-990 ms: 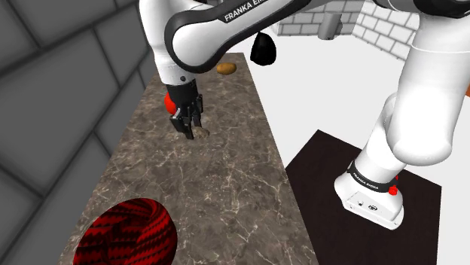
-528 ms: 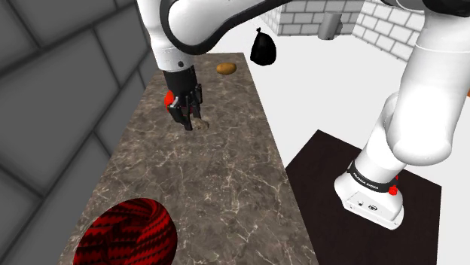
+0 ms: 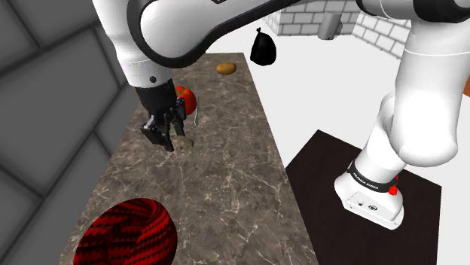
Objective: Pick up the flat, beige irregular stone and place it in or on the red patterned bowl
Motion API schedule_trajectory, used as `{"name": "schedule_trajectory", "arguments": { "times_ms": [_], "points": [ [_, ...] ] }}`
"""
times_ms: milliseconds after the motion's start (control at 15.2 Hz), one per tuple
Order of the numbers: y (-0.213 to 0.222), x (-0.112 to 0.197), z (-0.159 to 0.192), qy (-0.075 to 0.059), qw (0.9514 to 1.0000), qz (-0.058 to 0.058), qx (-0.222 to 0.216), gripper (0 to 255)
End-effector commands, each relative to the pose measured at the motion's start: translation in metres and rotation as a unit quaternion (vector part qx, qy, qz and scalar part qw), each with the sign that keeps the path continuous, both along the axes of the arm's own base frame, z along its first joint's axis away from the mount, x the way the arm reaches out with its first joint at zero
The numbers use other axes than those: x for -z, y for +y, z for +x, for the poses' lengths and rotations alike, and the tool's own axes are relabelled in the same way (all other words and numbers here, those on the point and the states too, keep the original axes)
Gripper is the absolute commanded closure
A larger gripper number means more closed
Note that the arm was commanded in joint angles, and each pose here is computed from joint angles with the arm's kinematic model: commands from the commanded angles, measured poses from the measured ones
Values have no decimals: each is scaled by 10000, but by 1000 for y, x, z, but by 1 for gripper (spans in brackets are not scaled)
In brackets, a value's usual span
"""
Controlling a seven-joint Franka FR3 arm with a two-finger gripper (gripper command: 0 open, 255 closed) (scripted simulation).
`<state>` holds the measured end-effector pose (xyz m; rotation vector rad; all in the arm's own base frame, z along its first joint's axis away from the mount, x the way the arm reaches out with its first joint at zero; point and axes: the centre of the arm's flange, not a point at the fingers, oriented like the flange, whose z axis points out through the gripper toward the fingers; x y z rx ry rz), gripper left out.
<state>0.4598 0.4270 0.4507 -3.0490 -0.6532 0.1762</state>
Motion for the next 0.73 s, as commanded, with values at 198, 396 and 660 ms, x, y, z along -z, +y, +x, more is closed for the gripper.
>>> {"name": "schedule_trajectory", "arguments": {
  "times_ms": [198,396,660],
  "points": [
    [62,1,-27,1,10000,1,8,255],
    [98,1,-41,1,10000,1,8,255],
    [147,0,-61,1,10000,1,8,255]
  ]
}}
